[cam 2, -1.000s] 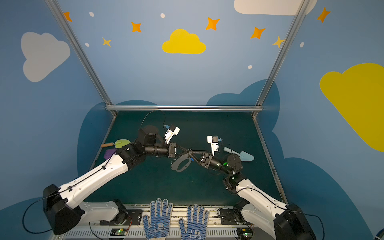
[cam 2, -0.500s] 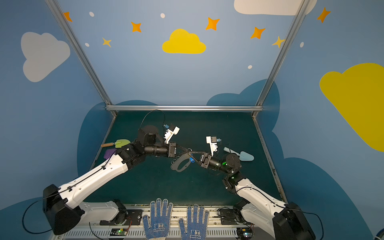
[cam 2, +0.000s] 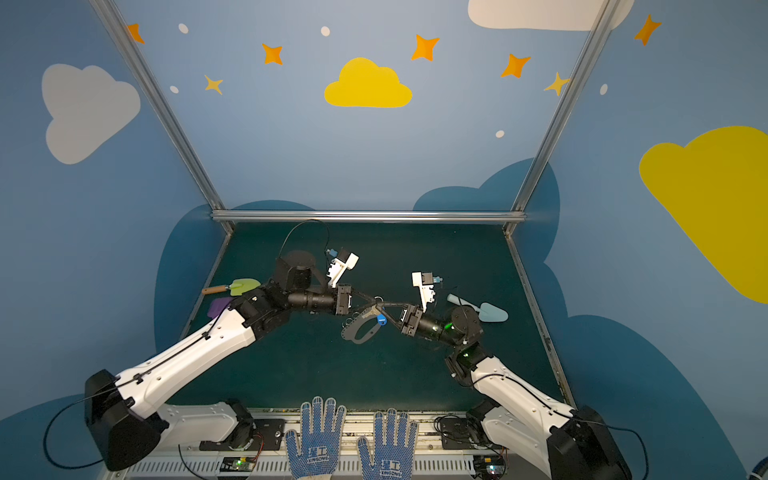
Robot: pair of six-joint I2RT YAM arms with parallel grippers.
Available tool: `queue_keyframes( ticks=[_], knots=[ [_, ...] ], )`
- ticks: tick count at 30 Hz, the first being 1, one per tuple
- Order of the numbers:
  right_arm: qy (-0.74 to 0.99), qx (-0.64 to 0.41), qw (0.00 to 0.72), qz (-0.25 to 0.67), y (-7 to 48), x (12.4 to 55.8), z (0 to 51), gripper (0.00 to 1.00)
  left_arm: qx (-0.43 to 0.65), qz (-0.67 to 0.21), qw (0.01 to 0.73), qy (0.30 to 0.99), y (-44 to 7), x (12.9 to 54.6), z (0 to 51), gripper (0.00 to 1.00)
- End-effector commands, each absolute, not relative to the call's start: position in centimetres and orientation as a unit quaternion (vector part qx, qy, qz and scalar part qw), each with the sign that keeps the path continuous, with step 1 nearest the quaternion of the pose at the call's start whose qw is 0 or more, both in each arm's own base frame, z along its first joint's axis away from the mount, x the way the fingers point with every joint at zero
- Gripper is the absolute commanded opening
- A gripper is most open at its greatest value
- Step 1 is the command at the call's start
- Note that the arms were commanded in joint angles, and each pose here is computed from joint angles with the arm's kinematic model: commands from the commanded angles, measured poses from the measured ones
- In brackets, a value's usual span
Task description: Put the keys on the keyring
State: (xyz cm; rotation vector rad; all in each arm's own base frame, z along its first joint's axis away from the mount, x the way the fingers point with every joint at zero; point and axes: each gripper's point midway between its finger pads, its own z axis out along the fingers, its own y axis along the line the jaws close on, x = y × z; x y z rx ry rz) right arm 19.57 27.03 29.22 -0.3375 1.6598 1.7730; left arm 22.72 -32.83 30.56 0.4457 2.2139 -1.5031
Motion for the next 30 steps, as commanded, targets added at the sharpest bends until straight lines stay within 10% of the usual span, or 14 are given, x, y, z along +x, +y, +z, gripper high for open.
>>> queue_keyframes(
  ticks=[1, 10, 17, 25, 30],
  knots=[
    [0.645, -0.153, 0.333, 0.670, 27.38, 19.33, 29.21, 0.00, 0.171, -0.557, 0.234, 0.778, -32.55, 22.41, 32.79, 0.04],
    [0.669, -0.150, 0.329, 0.649, 27.42, 19.69, 28.22, 0.20, 0.174, -0.563, 0.230, 0.774, -32.66, 22.28, 33.04, 0.04],
    [0.668, -0.156, 0.339, 0.644, 27.28, 19.59, 28.69, 0.00, 0.175, -0.565, 0.226, 0.774, -32.76, 22.16, 32.96, 0.04],
    [0.677, -0.169, 0.333, 0.635, 27.45, 19.43, 28.44, 0.00, 0.176, -0.567, 0.229, 0.772, -32.73, 22.13, 33.24, 0.04],
    [0.670, -0.158, 0.351, 0.635, 26.94, 19.56, 29.02, 0.50, 0.177, -0.567, 0.226, 0.772, -32.79, 22.06, 33.20, 0.04]
  ],
)
